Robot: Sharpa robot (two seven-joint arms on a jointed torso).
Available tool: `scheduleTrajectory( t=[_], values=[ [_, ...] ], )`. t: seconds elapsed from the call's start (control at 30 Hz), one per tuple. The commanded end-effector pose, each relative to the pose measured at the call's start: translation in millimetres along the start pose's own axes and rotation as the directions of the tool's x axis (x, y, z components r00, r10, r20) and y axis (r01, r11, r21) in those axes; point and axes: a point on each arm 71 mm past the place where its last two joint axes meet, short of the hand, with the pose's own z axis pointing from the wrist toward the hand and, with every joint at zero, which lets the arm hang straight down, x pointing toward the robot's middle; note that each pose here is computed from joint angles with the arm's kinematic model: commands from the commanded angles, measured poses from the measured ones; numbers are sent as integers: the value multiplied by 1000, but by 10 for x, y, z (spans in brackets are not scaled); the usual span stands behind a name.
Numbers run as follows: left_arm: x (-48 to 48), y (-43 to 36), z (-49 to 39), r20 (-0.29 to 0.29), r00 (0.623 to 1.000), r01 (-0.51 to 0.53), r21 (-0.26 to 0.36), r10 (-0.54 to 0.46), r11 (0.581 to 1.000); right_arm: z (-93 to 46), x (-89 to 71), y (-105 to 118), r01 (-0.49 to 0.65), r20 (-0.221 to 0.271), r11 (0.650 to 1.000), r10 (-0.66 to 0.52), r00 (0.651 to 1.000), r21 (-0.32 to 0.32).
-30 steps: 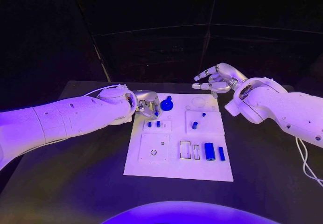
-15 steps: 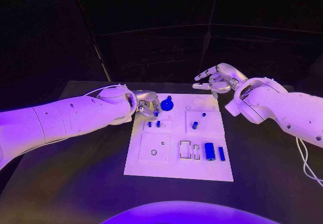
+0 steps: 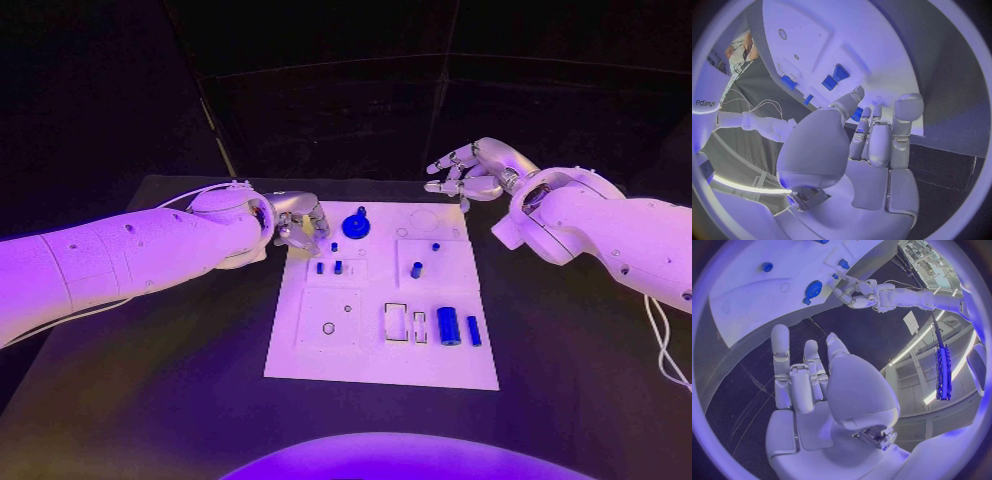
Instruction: Assemble the parts on the task board
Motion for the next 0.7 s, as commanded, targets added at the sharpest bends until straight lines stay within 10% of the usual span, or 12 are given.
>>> scheduleTrajectory(
  t=[0.03,0.33,0.47,0.7],
  values=[
    [-141,84,-41,89,993,77,8,-78,997,-40,-35,-73,53,-42,998,-51,998,29],
    [-433,323,-214,266,893,352,89,-363,932,-163,-154,-272,206,-64,977,-202,977,54],
    [-493,356,-296,290,776,530,183,-561,828,-212,-62,-305,333,-81,943,-329,941,30],
    [-490,196,-369,198,513,758,352,-835,549,-285,263,-248,507,-115,861,-508,853,-40]
  ],
)
